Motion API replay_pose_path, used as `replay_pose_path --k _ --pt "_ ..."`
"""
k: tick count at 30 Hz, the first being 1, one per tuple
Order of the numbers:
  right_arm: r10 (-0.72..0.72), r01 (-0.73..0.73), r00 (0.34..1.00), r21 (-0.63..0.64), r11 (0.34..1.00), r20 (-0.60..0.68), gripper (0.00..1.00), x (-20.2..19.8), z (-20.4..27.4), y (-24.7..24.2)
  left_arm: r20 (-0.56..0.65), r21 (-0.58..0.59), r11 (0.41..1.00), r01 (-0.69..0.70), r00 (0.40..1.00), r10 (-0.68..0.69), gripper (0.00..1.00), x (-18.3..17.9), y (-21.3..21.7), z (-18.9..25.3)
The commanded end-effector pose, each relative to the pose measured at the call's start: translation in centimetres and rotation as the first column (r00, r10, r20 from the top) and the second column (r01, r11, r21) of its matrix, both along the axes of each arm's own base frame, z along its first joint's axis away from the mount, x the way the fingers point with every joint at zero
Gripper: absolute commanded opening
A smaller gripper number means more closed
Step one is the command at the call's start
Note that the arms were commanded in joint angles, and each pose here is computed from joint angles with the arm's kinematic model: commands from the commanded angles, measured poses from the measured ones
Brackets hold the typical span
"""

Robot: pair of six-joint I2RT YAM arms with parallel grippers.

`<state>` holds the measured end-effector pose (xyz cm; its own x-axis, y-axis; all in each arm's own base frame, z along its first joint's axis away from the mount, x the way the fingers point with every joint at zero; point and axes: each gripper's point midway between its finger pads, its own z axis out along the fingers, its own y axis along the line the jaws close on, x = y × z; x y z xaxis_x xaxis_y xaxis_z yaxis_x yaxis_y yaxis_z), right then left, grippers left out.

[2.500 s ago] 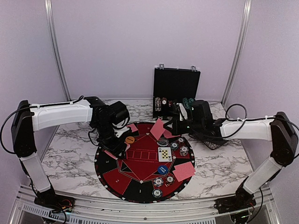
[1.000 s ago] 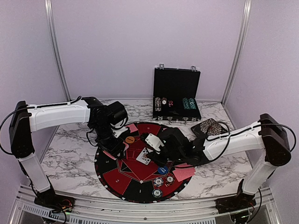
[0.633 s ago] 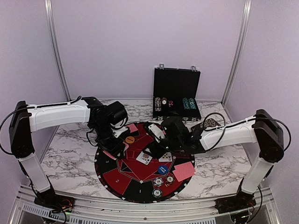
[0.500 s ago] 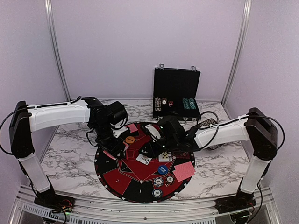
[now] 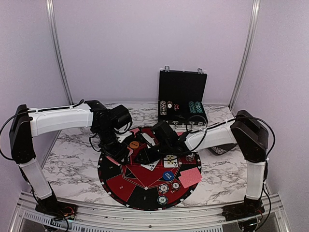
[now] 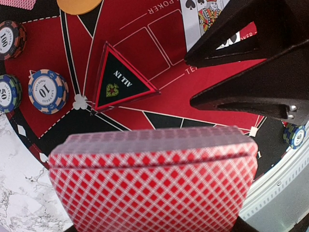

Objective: Distribute texas hold em gaming equipment
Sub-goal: Move the poker card to the community card area.

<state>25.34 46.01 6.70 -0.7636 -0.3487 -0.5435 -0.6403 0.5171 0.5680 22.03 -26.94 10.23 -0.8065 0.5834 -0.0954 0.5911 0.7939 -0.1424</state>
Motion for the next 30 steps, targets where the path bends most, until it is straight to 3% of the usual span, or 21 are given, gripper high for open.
replay_pose_path --k 1,30 --pt "-0.006 0.005 0.999 -0.018 1.000 -0.041 0.33 0.2 -0.5 0.7 0.026 -0.024 1.000 -0.007 1.000 0.008 0.49 0.3 0.0 1.1" --pt "-0.096 0.077 0.990 -0.187 0.979 -0.098 0.33 1.0 -3.6 -1.0 0.033 -0.027 1.000 0.000 0.999 0.000 0.49 0.4 0.2 1.3"
